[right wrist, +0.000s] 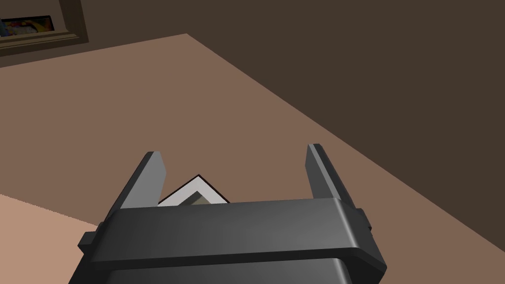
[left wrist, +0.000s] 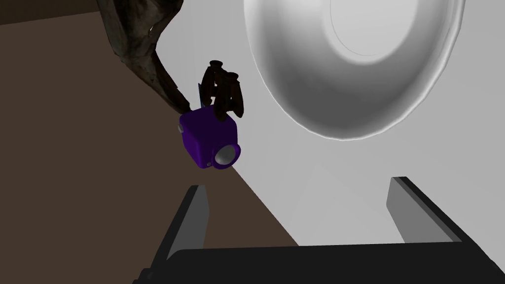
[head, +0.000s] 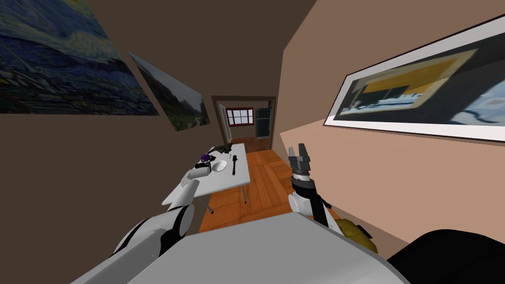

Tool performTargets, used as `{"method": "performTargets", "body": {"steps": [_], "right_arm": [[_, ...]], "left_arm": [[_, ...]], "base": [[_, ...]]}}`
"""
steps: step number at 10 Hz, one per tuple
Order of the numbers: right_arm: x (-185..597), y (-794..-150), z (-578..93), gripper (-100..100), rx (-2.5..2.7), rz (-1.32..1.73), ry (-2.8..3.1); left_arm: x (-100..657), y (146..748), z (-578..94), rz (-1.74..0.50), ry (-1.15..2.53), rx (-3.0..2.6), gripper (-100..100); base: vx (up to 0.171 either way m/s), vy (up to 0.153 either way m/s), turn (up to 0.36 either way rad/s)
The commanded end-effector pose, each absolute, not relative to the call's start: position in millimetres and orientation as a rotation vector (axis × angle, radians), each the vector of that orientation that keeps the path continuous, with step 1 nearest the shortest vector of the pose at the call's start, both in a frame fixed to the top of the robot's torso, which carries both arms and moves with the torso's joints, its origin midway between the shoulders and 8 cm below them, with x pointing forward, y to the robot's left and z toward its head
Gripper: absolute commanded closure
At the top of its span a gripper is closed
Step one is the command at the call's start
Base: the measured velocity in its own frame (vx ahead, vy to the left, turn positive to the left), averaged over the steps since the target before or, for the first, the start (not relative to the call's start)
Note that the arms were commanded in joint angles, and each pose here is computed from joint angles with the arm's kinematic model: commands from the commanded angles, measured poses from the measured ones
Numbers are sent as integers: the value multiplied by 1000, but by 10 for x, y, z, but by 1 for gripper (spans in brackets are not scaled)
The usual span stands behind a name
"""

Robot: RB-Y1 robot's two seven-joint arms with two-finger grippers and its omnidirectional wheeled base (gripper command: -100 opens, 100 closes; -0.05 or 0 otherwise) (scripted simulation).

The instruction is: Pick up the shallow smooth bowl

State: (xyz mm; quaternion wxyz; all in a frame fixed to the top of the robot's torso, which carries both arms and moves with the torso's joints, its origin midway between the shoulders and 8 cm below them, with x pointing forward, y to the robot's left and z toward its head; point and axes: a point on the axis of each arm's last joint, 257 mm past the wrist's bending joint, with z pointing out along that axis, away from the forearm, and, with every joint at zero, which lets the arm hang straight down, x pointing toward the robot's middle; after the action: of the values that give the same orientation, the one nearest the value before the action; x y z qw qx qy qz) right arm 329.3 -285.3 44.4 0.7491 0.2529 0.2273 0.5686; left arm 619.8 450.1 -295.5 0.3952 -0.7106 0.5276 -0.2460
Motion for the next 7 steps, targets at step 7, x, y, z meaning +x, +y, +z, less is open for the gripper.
{"method": "performTargets", "body": {"steps": [7], "right_arm": [[3293, -2853, 444, 0, 553, 1243, 497]], "left_arm": [[5938, 4793, -3332, -504, 1332, -1989, -100]], "base": [[36, -70, 1]]}}
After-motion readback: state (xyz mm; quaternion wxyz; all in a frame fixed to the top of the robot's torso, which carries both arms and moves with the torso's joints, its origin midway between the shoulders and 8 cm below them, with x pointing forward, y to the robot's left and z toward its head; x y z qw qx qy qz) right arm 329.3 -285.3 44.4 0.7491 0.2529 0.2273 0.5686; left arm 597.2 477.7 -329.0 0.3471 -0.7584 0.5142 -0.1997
